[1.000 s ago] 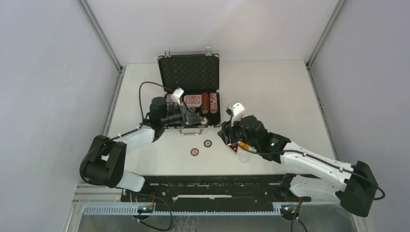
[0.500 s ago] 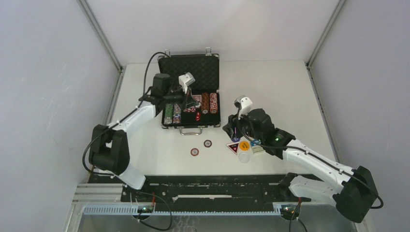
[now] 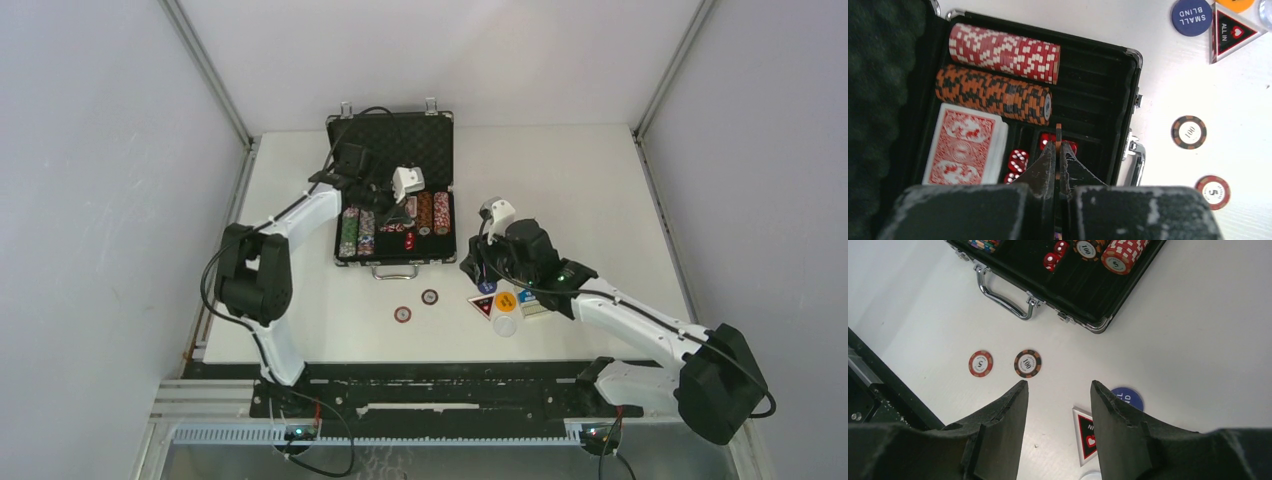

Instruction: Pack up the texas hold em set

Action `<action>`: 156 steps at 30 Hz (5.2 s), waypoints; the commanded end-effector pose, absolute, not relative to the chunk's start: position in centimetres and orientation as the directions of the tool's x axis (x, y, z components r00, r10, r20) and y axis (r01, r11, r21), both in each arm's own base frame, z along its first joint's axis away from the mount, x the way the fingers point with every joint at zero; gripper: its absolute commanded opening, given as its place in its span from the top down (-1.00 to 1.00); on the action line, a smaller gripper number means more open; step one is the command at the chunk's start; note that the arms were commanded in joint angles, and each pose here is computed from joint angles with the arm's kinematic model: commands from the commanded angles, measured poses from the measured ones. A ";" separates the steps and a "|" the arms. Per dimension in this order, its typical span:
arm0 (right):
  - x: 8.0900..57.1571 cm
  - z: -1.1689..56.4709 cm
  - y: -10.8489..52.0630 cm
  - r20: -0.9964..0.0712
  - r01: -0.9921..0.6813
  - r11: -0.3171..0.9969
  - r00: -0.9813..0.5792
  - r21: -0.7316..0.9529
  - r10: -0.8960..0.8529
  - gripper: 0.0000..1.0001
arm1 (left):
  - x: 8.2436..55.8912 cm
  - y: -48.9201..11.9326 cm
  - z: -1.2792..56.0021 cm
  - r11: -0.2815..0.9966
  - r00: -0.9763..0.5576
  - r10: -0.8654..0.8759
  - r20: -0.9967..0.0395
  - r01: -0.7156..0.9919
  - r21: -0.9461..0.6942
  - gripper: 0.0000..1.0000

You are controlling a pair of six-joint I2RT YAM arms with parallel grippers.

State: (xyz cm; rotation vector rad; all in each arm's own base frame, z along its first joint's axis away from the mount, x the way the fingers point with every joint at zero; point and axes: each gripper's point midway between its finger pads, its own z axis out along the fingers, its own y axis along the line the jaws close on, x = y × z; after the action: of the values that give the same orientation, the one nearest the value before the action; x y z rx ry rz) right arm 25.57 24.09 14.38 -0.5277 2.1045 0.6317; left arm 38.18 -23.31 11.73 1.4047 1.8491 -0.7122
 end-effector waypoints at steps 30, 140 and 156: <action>27.0 13.8 23.9 -0.833 -0.554 0.797 -0.539 0.241 -0.122 -0.13 | 40.4 -28.5 9.6 0.074 0.003 0.715 -0.699 0.994 0.080 1.00; 23.2 9.9 33.2 -0.765 -0.650 0.757 -0.521 0.067 -0.380 -0.25 | 43.3 -6.0 22.4 0.935 -0.214 -0.324 -0.922 -0.222 -0.277 -0.15; 20.7 5.5 39.8 -0.645 -0.727 0.687 -0.533 0.019 -0.547 -0.37 | 32.1 -5.1 14.9 0.807 -0.209 -0.583 -0.785 -0.260 -0.530 -0.64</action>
State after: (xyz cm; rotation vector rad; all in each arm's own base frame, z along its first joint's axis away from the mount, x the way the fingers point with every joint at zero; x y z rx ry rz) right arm 20.33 38.90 4.59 -0.9981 2.2739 0.3871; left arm 32.11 -3.60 13.48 -0.6470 1.8663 -0.1898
